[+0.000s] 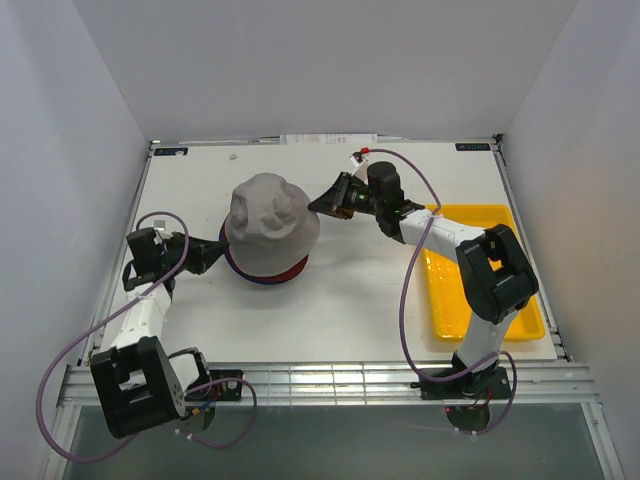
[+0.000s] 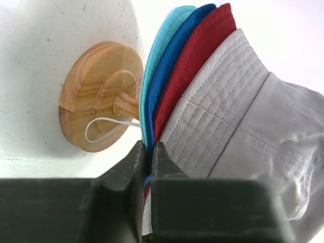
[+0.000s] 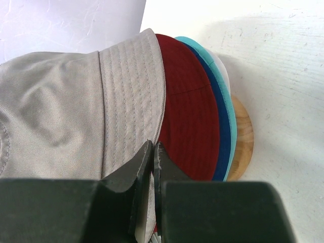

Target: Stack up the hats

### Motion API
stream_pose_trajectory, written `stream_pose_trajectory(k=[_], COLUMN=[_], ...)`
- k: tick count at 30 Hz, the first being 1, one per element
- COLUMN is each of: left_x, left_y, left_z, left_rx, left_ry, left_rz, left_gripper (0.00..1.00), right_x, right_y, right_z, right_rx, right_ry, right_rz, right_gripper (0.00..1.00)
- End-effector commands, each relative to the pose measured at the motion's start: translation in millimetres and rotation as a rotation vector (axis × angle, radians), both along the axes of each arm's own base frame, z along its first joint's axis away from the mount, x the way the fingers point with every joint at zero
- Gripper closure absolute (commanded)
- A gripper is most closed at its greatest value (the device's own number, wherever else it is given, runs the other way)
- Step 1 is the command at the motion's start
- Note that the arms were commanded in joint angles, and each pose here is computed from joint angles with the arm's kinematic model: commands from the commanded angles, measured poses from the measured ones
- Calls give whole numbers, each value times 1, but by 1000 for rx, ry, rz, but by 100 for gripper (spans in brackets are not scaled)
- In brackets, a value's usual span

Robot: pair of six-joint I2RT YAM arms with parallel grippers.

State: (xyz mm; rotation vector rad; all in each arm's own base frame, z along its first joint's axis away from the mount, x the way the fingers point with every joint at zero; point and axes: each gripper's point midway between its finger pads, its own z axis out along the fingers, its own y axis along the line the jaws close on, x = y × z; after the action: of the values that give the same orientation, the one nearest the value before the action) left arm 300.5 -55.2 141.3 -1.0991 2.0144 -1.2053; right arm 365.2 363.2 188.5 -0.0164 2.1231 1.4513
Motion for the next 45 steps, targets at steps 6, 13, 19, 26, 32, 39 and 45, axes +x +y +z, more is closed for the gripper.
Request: stream_pose_trajectory(k=[6,13,19,26,32,39,45], left_x=[3,8,10,11,12,14,14], left_y=[2,8,12,14,16,18,20], left_z=[-14,-23,-34,-41,-44,-47,-53], left_rx=[20,50,70,83,90,101,115], left_ry=[15,47,84,106,117,127,149], left_rz=[-6,0,2,1,2,5,4], left_gripper=[100,100,100,100,100,100,100], right_x=[2,0,-6,-10,-15,-15,-16], right_y=[-2,-9,-18,-25,-29,-35,-34], right_z=[15,-4,-32,-60,-81,-96,-109], right_rx=[-11,-69,-127,-180,-215,-254,-264], right_ry=[-76,-59,-25,8,38,45,65], right_rz=[-15,-30,-45,-47,-45,-57,-43], right_gripper=[92,92,92,92,92,92,92])
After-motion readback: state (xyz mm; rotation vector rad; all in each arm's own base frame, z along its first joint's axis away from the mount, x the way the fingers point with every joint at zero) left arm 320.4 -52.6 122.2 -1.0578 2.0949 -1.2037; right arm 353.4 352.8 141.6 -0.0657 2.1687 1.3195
